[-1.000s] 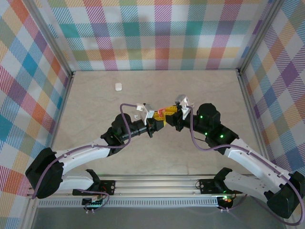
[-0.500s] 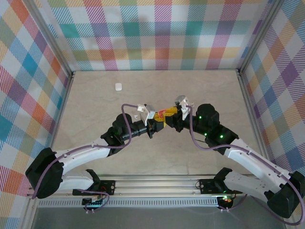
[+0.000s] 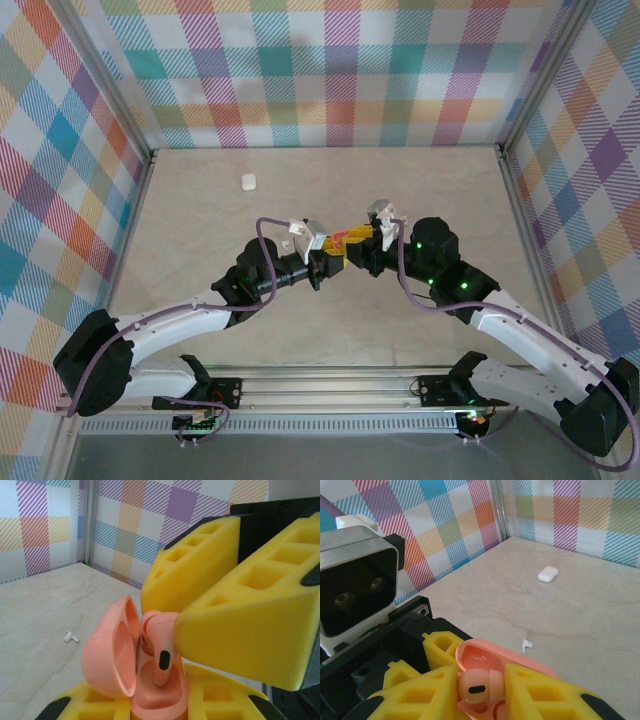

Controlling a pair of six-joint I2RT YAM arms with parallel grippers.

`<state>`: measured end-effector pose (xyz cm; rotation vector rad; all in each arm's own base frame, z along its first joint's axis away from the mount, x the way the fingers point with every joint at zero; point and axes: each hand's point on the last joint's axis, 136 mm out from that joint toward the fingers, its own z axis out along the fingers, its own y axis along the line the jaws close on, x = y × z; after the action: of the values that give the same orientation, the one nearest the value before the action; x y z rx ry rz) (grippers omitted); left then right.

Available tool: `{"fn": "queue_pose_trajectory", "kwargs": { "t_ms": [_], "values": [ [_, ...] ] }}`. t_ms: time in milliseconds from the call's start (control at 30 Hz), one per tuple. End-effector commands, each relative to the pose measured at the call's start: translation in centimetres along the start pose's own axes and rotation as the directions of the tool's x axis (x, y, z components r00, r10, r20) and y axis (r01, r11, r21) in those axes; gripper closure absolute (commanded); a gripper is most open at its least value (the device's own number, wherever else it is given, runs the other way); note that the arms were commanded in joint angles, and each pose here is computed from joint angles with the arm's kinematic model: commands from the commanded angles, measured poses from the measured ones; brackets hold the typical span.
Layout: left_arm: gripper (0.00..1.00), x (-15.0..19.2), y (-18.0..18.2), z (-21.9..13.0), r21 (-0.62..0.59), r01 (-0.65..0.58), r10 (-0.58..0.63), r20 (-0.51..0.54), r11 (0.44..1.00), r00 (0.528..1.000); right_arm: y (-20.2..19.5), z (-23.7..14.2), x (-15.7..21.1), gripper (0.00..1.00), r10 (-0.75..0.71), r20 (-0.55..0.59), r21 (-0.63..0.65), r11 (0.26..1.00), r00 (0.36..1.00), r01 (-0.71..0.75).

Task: Insert wireless bluetooth earbuds into charging case

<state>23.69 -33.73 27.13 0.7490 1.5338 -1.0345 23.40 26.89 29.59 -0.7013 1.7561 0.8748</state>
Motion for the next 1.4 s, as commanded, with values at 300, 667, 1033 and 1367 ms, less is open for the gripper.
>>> {"fn": "queue_pose_trajectory", "kwargs": {
  "t_ms": [300,667,1033,1367],
  "values": [
    [1.00,-6.2,-2.2,-0.8,0.043,-0.081,0.071,0.191,0.996,0.979,-0.7,0.3,1.6,0.68,0.125,-0.120,0.061,0.991,0.985,-0.119],
    [1.00,-6.1,-2.1,-0.9,0.036,-0.087,0.079,0.189,0.996,0.979,-1.1,0.3,1.6,0.72,0.173,-0.158,0.097,0.983,0.972,-0.159],
    [1.00,-4.9,-1.4,-1.0,0.003,-0.098,0.096,0.152,0.995,0.984,-0.2,-0.8,-0.2,0.63,0.203,-0.142,0.084,0.978,0.969,-0.193],
    [1.00,-3.4,-1.1,-0.9,-0.007,-0.104,0.104,0.098,0.995,0.990,1.4,-2.2,-1.7,0.63,0.242,-0.205,0.058,0.970,0.948,-0.235]
  ]
}}
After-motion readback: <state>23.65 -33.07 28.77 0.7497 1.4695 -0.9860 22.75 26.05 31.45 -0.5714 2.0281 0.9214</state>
